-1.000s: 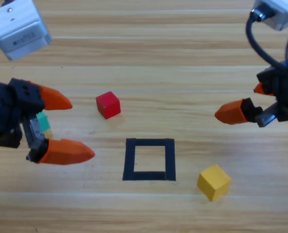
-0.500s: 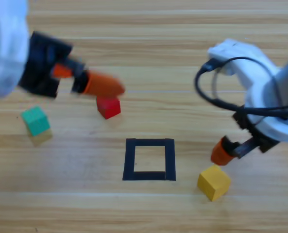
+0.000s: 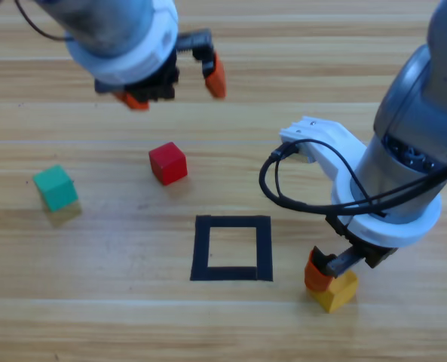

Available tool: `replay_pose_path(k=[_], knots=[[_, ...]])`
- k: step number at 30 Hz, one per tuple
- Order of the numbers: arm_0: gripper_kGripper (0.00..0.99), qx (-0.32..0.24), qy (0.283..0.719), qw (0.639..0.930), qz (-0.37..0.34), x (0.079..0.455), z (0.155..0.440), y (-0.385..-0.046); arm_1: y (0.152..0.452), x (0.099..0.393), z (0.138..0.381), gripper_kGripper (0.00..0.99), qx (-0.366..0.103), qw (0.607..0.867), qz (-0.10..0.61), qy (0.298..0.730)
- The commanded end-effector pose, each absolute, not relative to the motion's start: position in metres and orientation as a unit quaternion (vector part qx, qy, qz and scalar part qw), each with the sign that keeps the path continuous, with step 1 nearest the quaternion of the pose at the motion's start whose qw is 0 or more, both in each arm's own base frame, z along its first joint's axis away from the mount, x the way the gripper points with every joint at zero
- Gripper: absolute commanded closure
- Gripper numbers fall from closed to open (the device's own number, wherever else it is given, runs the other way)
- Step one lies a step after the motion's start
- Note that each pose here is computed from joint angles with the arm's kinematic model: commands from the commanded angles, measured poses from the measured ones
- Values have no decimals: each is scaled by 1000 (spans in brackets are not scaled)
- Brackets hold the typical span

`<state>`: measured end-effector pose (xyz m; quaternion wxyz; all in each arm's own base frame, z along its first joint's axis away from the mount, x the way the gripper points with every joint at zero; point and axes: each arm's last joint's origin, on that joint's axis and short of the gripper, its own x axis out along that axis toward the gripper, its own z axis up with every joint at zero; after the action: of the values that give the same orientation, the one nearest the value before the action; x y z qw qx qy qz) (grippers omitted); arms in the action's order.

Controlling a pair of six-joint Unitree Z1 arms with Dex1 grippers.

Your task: Stack the blocks in the rectangular block: red at the bottom, yellow in the middle, green on top

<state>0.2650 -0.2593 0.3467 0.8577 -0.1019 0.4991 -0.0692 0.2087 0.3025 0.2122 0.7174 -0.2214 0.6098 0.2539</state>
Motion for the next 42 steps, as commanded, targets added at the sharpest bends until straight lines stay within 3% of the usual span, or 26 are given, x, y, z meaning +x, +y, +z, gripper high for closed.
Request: replay_pose_path(k=[1,7,11,12,14,15,16,28,42], knots=[[56,-136,553,821,34,315,307,-257,314,209,176,8,-250,682,251,640],[57,-159,594,778,131,368,283,-264,318,211,163,85,-258,669,253,650],[57,-190,599,757,179,381,264,-265,319,210,156,251,-261,657,261,657],[57,-193,603,752,182,385,258,-266,319,210,156,346,-260,655,263,659],[57,-203,612,739,197,392,248,-262,318,209,158,769,-258,653,272,658],[57,-207,616,732,204,395,242,-261,318,208,160,910,-258,654,274,656],[57,-210,618,728,209,398,237,-260,316,207,164,990,-256,657,275,654],[57,-240,612,712,245,411,216,-264,302,202,191,990,-243,677,277,637],[57,-223,627,701,258,421,182,-270,294,197,202,990,-241,685,279,628]])
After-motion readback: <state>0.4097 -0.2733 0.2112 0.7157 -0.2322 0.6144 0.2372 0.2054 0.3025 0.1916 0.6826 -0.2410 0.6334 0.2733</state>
